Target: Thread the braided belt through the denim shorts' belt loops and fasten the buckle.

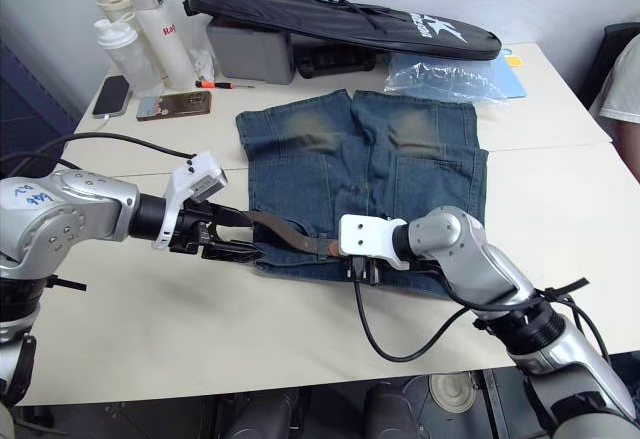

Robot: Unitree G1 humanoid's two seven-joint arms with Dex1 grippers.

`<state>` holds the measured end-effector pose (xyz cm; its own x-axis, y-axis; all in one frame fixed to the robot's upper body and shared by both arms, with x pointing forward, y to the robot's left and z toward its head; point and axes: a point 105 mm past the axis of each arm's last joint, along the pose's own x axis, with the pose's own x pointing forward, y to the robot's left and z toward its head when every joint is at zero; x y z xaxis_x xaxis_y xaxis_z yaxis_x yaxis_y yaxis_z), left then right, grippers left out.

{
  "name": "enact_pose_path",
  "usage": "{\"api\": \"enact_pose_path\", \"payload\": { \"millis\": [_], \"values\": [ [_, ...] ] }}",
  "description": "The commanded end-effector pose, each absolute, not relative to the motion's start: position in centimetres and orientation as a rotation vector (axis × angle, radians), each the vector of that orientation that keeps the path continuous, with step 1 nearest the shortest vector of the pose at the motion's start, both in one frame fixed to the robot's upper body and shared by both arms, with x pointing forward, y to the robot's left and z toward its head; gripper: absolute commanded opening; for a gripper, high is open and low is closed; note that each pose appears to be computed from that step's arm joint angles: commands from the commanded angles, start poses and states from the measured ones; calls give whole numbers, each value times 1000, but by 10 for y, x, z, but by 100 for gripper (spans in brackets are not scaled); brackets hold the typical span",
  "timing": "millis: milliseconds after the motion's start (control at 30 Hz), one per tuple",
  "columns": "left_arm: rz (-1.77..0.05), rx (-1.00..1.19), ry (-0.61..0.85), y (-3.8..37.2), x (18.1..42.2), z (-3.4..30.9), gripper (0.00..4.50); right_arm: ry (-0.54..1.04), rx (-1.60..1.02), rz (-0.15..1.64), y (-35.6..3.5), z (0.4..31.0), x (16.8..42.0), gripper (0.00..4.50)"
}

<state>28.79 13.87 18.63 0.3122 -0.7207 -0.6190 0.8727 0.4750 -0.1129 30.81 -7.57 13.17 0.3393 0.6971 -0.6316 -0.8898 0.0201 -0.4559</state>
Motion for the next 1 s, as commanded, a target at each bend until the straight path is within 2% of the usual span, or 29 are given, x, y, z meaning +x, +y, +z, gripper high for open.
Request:
{"api": "enact_pose_path", "payload": {
  "millis": [33, 533, 800, 1000],
  "values": [
    [-1054, 281, 622, 140, 287, 196, 450, 225, -964, 1223, -74, 140, 317, 95],
    [-1039, 279, 616, 140, 289, 195, 450, 307, -974, 1246, -68, 119, 316, 95],
    [-1021, 281, 617, 142, 290, 192, 450, 361, -858, 1279, -65, 116, 311, 95],
    [-1012, 282, 615, 143, 291, 191, 450, 422, -799, 1245, -74, 101, 317, 95]
  ]
}}
